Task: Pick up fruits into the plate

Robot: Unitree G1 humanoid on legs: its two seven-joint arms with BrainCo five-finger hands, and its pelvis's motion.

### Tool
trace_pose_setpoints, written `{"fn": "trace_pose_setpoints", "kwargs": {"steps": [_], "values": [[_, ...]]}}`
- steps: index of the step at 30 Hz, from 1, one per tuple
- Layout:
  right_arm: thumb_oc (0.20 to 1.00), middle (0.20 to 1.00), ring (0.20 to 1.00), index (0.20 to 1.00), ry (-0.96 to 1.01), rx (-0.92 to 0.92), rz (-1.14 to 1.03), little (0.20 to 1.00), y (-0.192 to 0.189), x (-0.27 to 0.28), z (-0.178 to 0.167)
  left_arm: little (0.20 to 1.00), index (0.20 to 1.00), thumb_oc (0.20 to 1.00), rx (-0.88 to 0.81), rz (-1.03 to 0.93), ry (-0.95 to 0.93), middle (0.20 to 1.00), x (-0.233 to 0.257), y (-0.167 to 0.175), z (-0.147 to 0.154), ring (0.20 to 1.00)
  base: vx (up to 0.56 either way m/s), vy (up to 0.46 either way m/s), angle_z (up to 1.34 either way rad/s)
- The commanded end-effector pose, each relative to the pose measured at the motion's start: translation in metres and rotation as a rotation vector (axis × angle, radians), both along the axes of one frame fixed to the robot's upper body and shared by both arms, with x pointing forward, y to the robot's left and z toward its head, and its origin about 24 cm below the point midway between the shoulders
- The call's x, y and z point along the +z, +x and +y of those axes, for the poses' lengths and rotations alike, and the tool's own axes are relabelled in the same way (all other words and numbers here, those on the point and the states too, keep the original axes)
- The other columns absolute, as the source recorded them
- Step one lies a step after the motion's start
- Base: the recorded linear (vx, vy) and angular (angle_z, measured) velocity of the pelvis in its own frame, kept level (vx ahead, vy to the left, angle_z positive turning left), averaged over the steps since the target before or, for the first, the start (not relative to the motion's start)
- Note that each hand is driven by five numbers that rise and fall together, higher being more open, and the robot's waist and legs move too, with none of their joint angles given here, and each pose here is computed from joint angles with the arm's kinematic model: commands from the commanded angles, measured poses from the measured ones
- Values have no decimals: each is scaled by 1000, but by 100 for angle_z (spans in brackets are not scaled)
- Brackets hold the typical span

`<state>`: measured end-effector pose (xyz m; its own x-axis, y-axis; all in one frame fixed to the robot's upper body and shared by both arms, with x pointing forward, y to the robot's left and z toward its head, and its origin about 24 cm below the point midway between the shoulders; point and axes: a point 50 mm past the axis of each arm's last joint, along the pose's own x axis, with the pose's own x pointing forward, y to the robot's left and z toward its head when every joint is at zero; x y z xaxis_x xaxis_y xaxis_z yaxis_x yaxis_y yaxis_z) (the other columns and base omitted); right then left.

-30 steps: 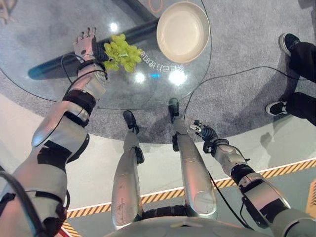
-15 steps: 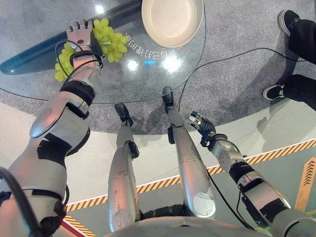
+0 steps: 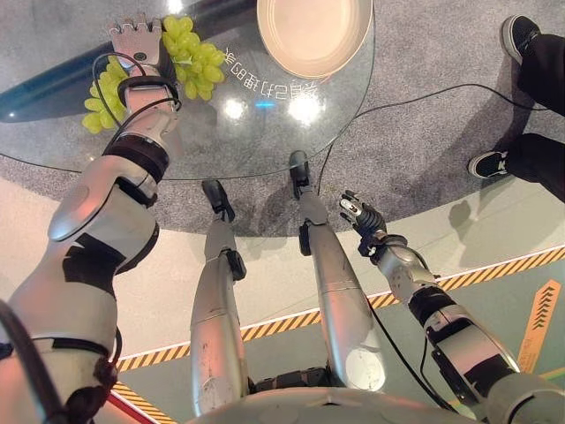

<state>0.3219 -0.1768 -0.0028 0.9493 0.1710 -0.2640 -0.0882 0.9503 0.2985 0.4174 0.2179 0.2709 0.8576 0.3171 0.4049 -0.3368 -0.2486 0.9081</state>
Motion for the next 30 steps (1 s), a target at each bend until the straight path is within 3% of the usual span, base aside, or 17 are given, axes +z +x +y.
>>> {"fn": "trace_pose_setpoints", "kwargs": {"steps": [1, 17, 22, 30], "values": [[1000, 1000, 1000, 1000, 68, 6, -22, 1000, -3, 0, 10, 200, 200, 200, 135, 189, -47, 200, -45, -7, 38, 200, 0, 0, 0], [1000, 1000, 1000, 1000, 63, -4, -22, 1000, -7, -3, 6, 200, 200, 200, -3, 111, -116, 200, -46, -4, 23, 200, 1, 2, 1], [1000, 1000, 1000, 1000, 69, 5, -70, 1000, -8, 2, 7, 200, 200, 200, -199, 31, -390, 200, -59, -3, 9, 200, 2, 6, 1], [1000, 1000, 1000, 1000, 88, 30, -205, 1000, -9, 25, 14, 200, 200, 200, -461, -7, -638, 200, -72, -12, -9, 200, 20, 28, 7]]}}
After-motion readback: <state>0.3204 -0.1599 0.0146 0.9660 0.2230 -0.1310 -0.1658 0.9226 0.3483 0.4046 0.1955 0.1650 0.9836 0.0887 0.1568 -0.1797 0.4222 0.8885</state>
